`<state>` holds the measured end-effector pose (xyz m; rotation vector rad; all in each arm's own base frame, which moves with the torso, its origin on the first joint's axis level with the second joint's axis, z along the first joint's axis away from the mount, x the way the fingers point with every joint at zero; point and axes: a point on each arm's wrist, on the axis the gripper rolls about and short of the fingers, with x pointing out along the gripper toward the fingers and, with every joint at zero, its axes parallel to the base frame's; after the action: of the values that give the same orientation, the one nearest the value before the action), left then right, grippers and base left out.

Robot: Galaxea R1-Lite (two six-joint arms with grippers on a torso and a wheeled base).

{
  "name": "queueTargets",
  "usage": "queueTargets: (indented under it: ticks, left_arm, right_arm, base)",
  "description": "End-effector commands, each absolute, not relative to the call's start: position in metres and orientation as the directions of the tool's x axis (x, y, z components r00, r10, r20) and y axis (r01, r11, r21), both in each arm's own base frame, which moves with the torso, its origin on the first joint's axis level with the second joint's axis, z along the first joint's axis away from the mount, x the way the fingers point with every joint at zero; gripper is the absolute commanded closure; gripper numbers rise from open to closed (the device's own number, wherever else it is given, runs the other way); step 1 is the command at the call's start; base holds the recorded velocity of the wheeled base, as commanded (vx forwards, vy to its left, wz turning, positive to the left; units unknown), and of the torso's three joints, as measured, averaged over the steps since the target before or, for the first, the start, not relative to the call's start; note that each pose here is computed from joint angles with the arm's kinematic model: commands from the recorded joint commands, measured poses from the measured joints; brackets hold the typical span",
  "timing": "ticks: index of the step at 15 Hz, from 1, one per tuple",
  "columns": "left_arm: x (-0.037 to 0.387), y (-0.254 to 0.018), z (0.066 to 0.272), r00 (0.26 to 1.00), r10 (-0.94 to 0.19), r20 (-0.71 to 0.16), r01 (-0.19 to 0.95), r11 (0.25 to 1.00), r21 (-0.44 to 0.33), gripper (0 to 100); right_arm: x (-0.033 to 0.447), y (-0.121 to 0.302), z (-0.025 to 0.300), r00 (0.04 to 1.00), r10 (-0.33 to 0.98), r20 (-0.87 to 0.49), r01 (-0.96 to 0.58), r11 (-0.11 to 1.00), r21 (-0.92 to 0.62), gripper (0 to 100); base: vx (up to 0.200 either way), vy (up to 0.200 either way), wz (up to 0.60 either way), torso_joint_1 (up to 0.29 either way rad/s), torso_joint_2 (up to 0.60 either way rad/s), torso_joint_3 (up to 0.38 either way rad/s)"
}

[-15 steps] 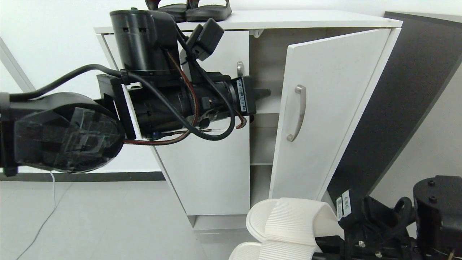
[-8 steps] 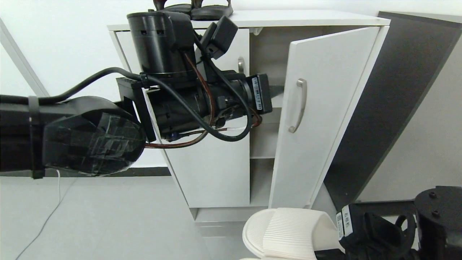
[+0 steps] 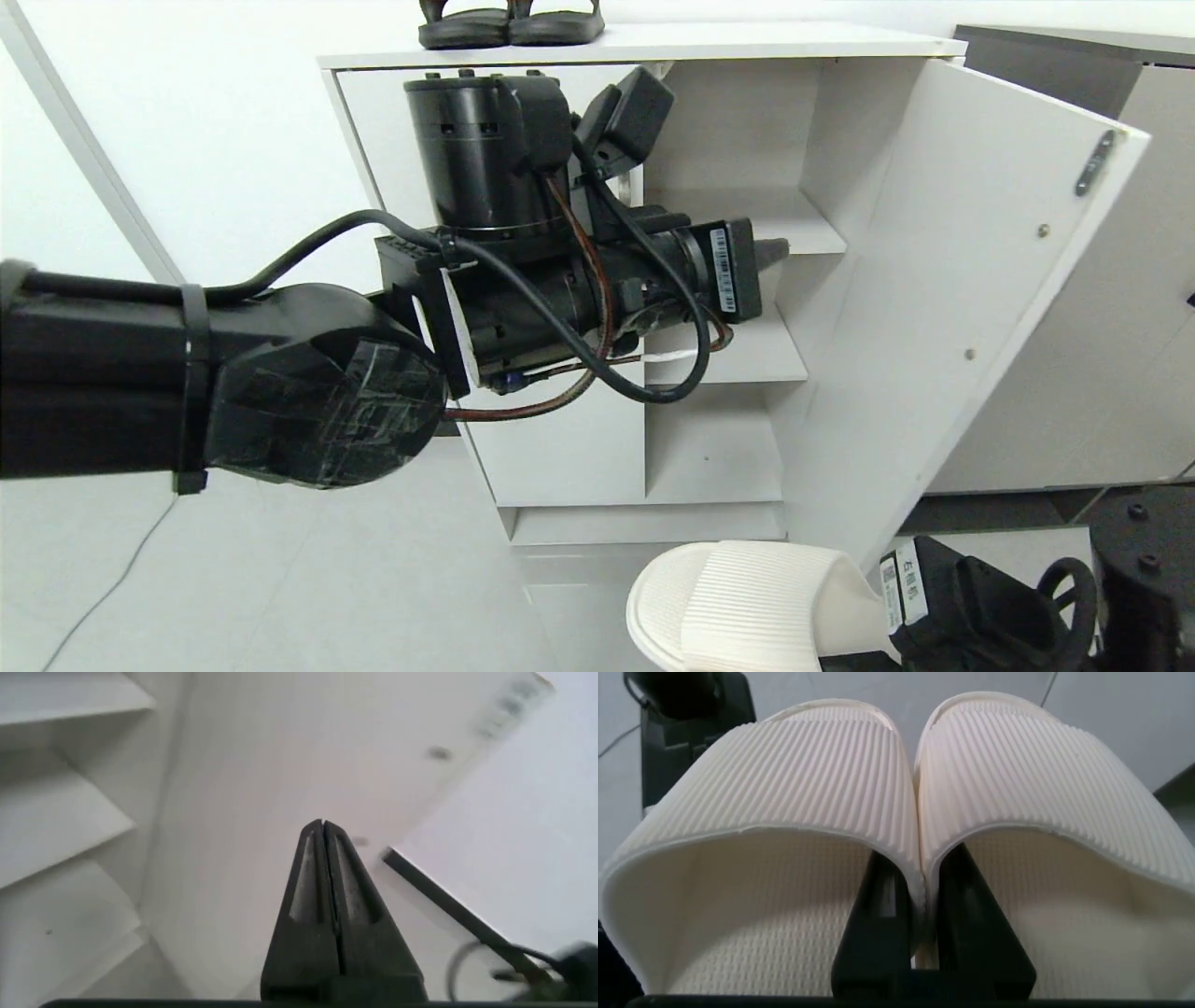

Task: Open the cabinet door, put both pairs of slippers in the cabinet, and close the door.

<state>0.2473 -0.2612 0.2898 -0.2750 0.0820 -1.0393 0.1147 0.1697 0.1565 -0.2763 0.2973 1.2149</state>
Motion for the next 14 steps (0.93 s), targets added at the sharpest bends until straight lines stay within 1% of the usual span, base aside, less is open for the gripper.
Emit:
queueTargets:
  ticks: [1,3,4,5,6,8,9,10,11,12,13,14]
  left_arm:
    - [0.249,-0.252,0.295,0.533,-0.843,0.079,0.828,0.499,-0.257,100]
    - [0.239,-0.237,0.310,0.595,-0.796,0.110,0.791,0.556,-0.254,100]
    - [0.231,-0.226,0.317,0.631,-0.766,0.123,0.766,0.590,-0.257,100]
    - [0.219,-0.207,0.323,0.675,-0.728,0.121,0.729,0.633,-0.262,100]
    - [0.202,-0.182,0.329,0.717,-0.689,0.104,0.688,0.675,-0.267,100]
    - [0.163,-0.122,0.345,0.811,-0.580,0.075,0.577,0.773,-0.263,100]
    - [0.146,-0.100,0.348,0.850,-0.524,0.061,0.520,0.815,-0.256,100]
    - [0.117,-0.070,0.346,0.897,-0.441,0.040,0.437,0.866,-0.242,100]
    - [0.101,-0.057,0.343,0.916,-0.401,0.029,0.396,0.887,-0.236,100]
    - [0.066,-0.030,0.330,0.958,-0.286,0.027,0.285,0.936,-0.207,100]
    - [0.051,-0.019,0.323,0.979,-0.199,0.047,0.205,0.958,-0.203,100]
    - [0.033,-0.005,0.310,0.997,-0.030,0.068,0.043,0.980,-0.196,100]
  right_arm:
    - [0.117,0.171,0.157,0.326,0.871,-0.368,-0.942,0.333,-0.046,100]
    - [0.125,0.171,0.159,0.356,0.862,-0.362,-0.930,0.365,-0.045,100]
    - [0.129,0.171,0.158,0.367,0.854,-0.367,-0.924,0.379,-0.044,100]
    - [0.134,0.171,0.156,0.388,0.843,-0.373,-0.915,0.402,-0.044,100]
    - [0.142,0.170,0.156,0.442,0.813,-0.379,-0.888,0.457,-0.053,100]
    - [0.161,0.182,0.159,0.584,0.717,-0.381,-0.787,0.615,-0.050,100]
    - [0.169,0.188,0.161,0.633,0.678,-0.374,-0.741,0.671,-0.039,100]
    - [0.181,0.199,0.166,0.698,0.630,-0.340,-0.670,0.742,0.001,100]
    - [0.186,0.204,0.169,0.722,0.614,-0.320,-0.641,0.767,0.025,100]
    - [0.198,0.214,0.173,0.783,0.550,-0.292,-0.560,0.827,0.057,100]
    - [0.204,0.218,0.175,0.815,0.508,-0.280,-0.514,0.856,0.056,100]
    - [0.213,0.225,0.177,0.857,0.443,-0.263,-0.447,0.893,0.051,100]
  base:
    - [0.000,0.000,0.00,0.000,0.00,0.000]
    - [0.000,0.000,0.00,0.000,0.00,0.000]
    - [0.000,0.000,0.00,0.000,0.00,0.000]
    - [0.000,0.000,0.00,0.000,0.00,0.000]
    - [0.000,0.000,0.00,0.000,0.00,0.000]
    - [0.000,0.000,0.00,0.000,0.00,0.000]
    - [0.000,0.000,0.00,0.000,0.00,0.000]
    - [0.000,0.000,0.00,0.000,0.00,0.000]
    - [0.000,0.000,0.00,0.000,0.00,0.000]
    - [0.000,0.000,0.00,0.000,0.00,0.000]
    - [0.000,0.000,0.00,0.000,0.00,0.000]
    - [0.000,0.000,0.00,0.000,0.00,0.000]
